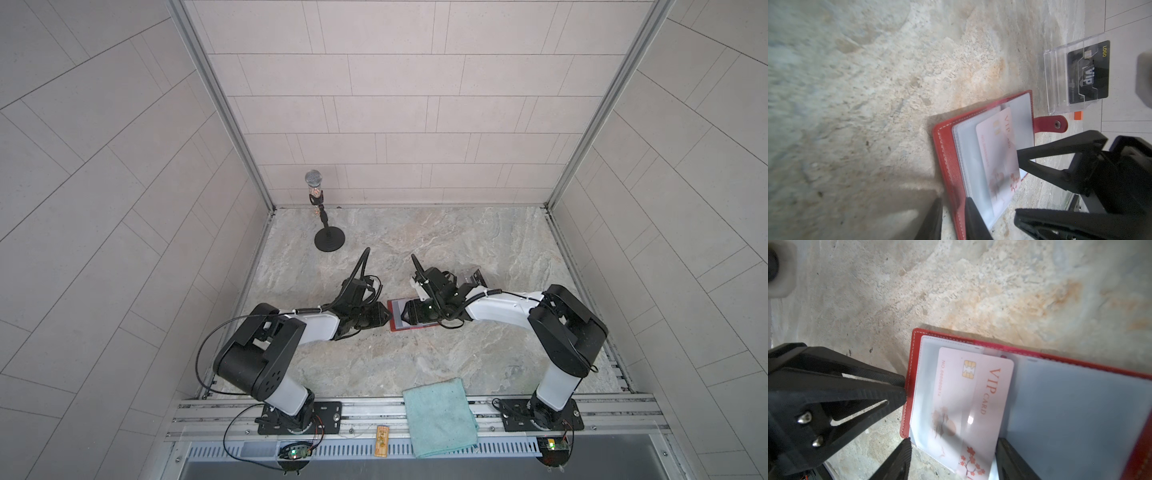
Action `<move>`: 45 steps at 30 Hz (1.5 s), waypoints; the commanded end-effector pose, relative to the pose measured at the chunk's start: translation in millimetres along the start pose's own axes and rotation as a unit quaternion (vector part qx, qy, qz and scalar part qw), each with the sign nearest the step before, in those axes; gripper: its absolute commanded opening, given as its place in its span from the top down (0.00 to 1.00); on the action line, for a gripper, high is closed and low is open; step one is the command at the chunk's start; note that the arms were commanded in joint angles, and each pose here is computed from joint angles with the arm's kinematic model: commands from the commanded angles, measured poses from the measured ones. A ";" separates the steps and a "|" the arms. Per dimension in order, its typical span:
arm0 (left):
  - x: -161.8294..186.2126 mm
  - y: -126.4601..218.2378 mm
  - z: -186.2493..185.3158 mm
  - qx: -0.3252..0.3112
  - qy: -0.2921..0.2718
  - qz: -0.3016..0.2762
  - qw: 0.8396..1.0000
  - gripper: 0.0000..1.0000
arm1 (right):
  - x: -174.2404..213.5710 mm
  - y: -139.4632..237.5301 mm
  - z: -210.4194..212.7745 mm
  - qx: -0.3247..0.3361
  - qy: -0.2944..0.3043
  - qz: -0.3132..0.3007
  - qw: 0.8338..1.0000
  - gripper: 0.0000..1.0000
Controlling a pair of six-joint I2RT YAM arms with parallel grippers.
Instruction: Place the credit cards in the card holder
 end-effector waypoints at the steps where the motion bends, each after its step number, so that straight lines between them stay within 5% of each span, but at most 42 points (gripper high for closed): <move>1: 30.7 -4.1 23.9 -0.048 0.031 0.058 0.997 0.74 | -4.5 16.7 5.0 0.015 0.019 -0.011 1.000 0.34; 10: 29.9 -5.6 23.4 -0.044 0.031 0.059 0.997 0.74 | -12.0 29.5 4.7 0.042 0.031 -0.027 0.998 0.37; 16: 30.4 -7.0 22.2 -0.038 0.032 0.064 0.997 0.75 | -16.2 33.1 -10.3 0.114 0.045 -0.022 0.992 0.56; 28: 31.0 -12.5 23.5 -0.031 0.040 0.067 0.997 0.82 | -11.3 11.5 -29.2 0.161 0.047 0.020 0.986 0.76; 45: 32.7 -13.2 26.6 -0.038 0.043 0.069 0.996 0.82 | -5.3 -5.6 -38.1 0.179 0.053 0.049 0.981 0.79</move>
Point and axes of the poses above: each gripper's point midway between its finger pads, its own y axis back along the fingers, its own z axis along the line the jaws close on, x = y × z, the point moved 6 cm from there along y, back along the fingers, and after that the axes turned 1 degree about -y, right-handed, at the moved point
